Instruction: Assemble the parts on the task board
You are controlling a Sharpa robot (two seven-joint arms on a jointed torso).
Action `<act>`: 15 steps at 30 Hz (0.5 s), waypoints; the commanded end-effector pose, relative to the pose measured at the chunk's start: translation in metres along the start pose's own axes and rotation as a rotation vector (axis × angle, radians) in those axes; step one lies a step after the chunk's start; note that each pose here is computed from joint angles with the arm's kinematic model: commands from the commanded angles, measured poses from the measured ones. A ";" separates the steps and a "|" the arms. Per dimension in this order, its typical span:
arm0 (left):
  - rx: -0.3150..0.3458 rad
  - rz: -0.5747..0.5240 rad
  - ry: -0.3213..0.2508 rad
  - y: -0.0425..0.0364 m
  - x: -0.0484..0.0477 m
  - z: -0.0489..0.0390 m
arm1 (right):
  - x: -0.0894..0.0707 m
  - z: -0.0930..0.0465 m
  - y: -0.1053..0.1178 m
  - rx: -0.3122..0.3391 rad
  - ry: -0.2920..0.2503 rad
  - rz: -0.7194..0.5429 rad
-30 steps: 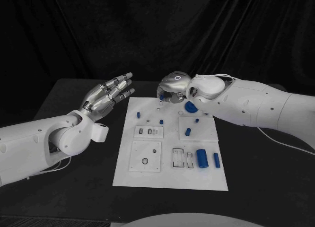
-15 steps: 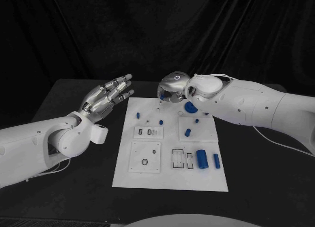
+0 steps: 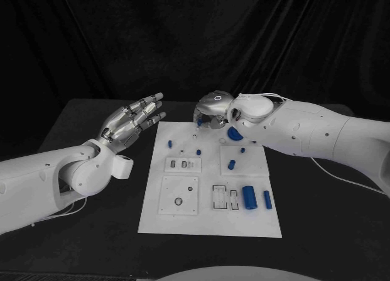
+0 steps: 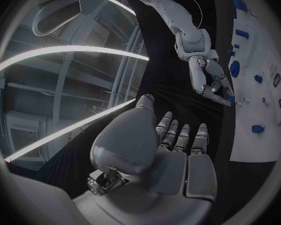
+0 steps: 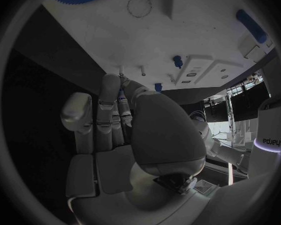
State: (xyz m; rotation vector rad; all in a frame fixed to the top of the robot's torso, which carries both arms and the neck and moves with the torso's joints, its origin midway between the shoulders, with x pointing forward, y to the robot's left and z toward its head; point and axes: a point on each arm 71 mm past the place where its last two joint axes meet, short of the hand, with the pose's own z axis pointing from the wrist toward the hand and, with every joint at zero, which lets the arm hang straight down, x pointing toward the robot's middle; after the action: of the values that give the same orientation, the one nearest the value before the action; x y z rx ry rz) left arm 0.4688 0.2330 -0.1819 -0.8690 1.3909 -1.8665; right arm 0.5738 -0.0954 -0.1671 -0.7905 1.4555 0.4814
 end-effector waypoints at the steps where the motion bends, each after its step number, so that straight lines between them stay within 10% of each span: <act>1: 0.018 -0.008 0.014 -0.0021 0.0021 0.0019 | 0.003 0.001 0.000 0.019 0.007 0.005; 15: 0.017 -0.008 0.017 -0.0011 0.0024 0.0041 | 0.009 0.004 0.000 0.027 0.009 0.005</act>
State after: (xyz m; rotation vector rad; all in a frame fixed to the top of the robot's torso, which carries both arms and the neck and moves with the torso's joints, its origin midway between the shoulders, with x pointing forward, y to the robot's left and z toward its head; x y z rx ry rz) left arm 0.4705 0.2309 -0.1824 -0.8664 1.3931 -1.8688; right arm 0.5766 -0.0933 -0.1758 -0.7811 1.4707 0.4716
